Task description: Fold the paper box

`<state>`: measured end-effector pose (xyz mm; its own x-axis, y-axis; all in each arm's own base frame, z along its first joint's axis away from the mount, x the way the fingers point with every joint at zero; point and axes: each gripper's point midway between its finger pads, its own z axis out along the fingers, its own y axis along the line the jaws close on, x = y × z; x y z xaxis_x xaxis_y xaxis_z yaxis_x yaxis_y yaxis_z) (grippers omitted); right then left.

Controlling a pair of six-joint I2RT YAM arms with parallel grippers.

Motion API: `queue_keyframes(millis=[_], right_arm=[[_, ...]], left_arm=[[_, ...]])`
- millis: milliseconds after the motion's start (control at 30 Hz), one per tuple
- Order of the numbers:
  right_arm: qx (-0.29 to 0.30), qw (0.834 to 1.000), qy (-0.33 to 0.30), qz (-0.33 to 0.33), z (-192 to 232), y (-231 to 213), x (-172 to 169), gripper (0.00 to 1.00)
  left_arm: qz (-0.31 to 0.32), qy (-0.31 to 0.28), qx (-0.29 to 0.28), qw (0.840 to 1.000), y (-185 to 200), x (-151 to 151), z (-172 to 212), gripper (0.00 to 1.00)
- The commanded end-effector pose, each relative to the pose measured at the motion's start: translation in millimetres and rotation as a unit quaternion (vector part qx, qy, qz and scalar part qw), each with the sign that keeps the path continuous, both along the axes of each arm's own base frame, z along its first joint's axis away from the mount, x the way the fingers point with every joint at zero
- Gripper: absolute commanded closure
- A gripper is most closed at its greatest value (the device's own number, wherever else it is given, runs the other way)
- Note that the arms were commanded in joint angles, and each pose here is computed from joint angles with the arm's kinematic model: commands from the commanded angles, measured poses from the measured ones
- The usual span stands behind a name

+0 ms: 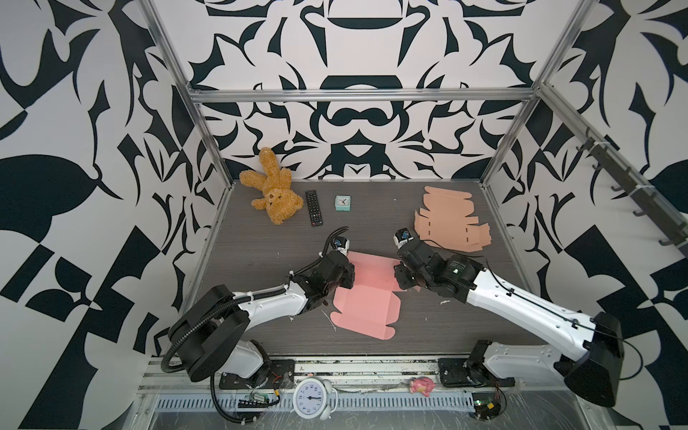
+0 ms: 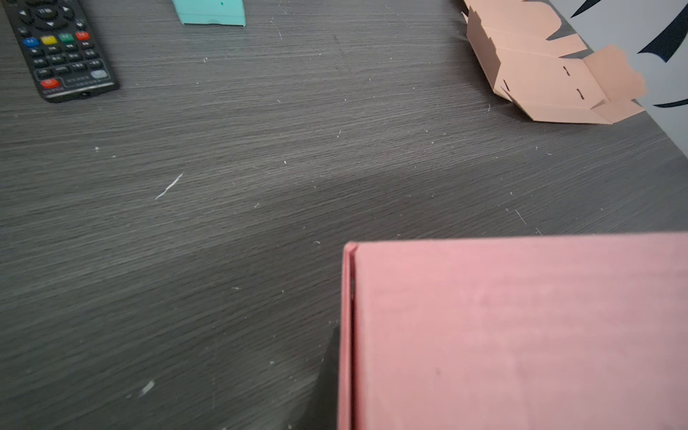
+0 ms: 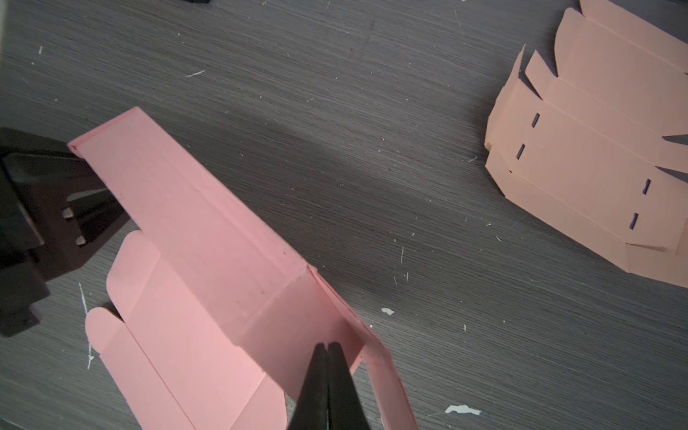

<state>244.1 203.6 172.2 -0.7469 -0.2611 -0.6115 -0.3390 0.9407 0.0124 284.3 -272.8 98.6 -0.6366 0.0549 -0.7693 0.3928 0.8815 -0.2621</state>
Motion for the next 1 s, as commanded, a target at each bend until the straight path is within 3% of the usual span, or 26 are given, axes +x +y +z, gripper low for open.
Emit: queue_keyframes(millis=[0, 567, 767, 967], right_arm=[[0.016, 1.0, -0.019, -0.005, 10, 6, 6, 0.94], [0.081, 0.995, -0.048, 0.042, 36, 31, 0, 0.92], [0.147, 0.982, -0.095, 0.068, 53, 29, -12, 0.91], [0.231, 0.954, -0.156, 0.11, 78, 28, -31, 0.9]], left_arm=[[0.007, -0.003, -0.033, 0.999, -3, 3, 22, 0.94], [0.004, 0.002, -0.088, 0.996, 2, -2, 51, 0.95], [0.014, -0.002, -0.109, 0.994, 18, 2, 65, 0.95], [0.022, 0.001, -0.133, 0.991, 35, 3, 75, 0.94]])
